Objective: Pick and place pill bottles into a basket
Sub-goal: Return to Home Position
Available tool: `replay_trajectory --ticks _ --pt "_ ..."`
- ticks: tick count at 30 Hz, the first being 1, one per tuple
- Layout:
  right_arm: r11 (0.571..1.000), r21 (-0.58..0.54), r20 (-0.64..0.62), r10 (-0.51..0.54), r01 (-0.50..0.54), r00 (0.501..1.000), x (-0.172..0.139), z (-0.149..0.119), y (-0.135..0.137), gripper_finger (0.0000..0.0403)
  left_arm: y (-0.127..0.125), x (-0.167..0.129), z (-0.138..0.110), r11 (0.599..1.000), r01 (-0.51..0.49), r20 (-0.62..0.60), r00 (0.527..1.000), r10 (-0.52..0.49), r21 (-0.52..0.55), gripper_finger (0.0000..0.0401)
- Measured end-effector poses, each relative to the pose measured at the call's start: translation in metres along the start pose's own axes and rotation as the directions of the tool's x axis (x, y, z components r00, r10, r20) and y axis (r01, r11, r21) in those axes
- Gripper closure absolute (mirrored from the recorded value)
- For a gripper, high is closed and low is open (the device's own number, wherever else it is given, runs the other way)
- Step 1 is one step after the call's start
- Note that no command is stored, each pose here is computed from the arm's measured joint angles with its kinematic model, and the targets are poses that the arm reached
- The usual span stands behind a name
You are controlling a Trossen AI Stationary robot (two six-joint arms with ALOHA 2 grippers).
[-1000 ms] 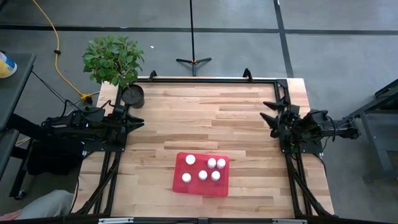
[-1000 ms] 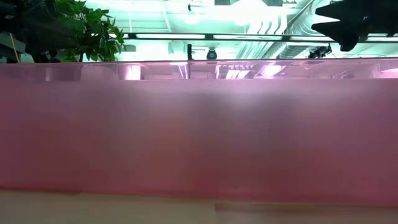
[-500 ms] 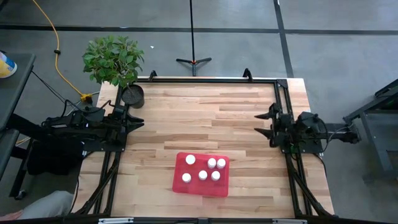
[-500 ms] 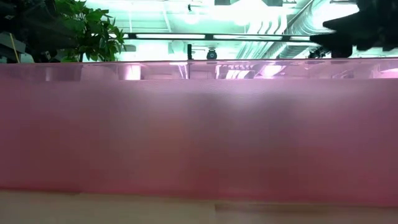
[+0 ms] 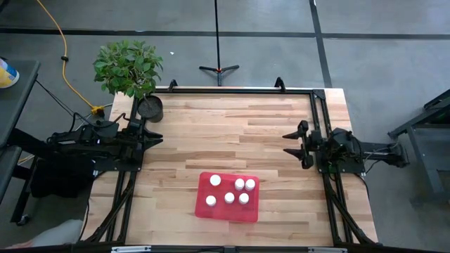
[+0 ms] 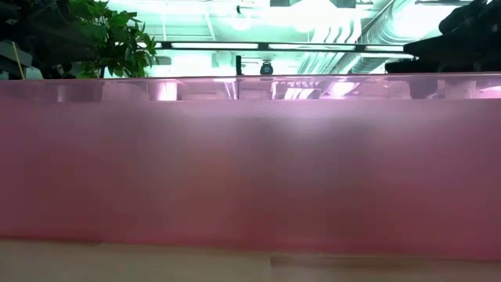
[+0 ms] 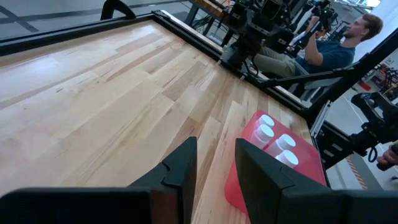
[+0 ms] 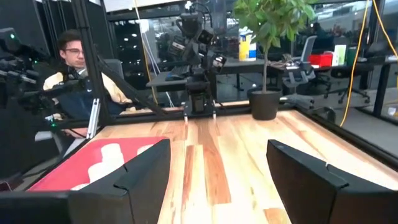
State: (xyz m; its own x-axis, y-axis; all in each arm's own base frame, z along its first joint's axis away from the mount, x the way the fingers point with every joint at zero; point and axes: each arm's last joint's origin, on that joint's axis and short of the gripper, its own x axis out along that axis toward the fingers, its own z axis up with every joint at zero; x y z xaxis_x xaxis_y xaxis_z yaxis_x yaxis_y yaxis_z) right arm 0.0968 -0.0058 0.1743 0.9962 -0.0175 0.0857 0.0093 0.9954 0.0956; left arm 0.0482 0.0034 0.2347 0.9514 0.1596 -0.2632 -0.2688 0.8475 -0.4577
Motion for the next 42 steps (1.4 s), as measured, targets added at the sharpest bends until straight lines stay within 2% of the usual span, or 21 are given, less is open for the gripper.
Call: replay_trajectory --ticks 11,17,20,24,27,30,32,35,39,42 --pt "1.0 0.004 -0.007 -0.012 0.012 1.0 0.0 -0.001 0.0 0.0147 0.0 0.0 0.0 1.0 -0.001 0.001 1.0 0.001 0.002 0.0256" --pt "1.0 0.008 -0.031 -0.015 0.015 0.999 0.0 -0.003 -0.001 0.0147 0.002 0.0 0.001 0.972 -0.063 0.036 0.998 0.056 0.225 0.0256" --pt "1.0 -0.009 -0.032 -0.016 0.015 0.999 0.0 -0.003 -0.001 0.0147 0.003 0.0 0.004 0.934 -0.157 0.097 0.986 0.133 0.321 0.0256" --pt "0.999 -0.029 -0.034 -0.016 0.015 0.999 0.0 -0.003 -0.001 0.0147 0.002 -0.001 0.01 0.941 -0.205 0.185 0.97 0.158 0.268 0.0256" --pt "0.999 -0.029 -0.034 -0.016 0.015 0.999 0.0 -0.003 -0.001 0.0147 0.001 -0.001 0.013 0.933 -0.228 0.224 0.96 0.168 0.278 0.0256" --pt "0.999 -0.029 -0.034 -0.016 0.015 0.999 0.0 -0.003 -0.001 0.0147 0.001 0.009 0.009 0.93 -0.218 0.274 0.952 0.136 0.295 0.0256" --pt "0.999 -0.029 -0.035 -0.016 0.015 0.999 0.0 -0.004 -0.001 0.0147 -0.001 0.019 0.005 0.931 -0.168 0.305 0.95 0.065 0.324 0.0256" --pt "0.999 -0.029 -0.035 -0.016 0.015 0.999 0.0 -0.004 -0.001 0.0147 0.002 0.035 -0.011 0.916 -0.094 0.297 0.954 -0.029 0.39 0.0256" --pt "0.999 -0.029 -0.035 -0.016 0.015 0.999 0.0 -0.004 -0.001 0.0147 0.004 0.046 -0.022 0.922 -0.033 0.323 0.941 -0.102 0.386 0.0256" --pt "0.999 -0.029 -0.036 -0.016 0.015 0.999 0.0 -0.004 -0.001 0.0147 0.005 0.05 -0.028 0.913 0.008 0.291 0.947 -0.138 0.407 0.0256"
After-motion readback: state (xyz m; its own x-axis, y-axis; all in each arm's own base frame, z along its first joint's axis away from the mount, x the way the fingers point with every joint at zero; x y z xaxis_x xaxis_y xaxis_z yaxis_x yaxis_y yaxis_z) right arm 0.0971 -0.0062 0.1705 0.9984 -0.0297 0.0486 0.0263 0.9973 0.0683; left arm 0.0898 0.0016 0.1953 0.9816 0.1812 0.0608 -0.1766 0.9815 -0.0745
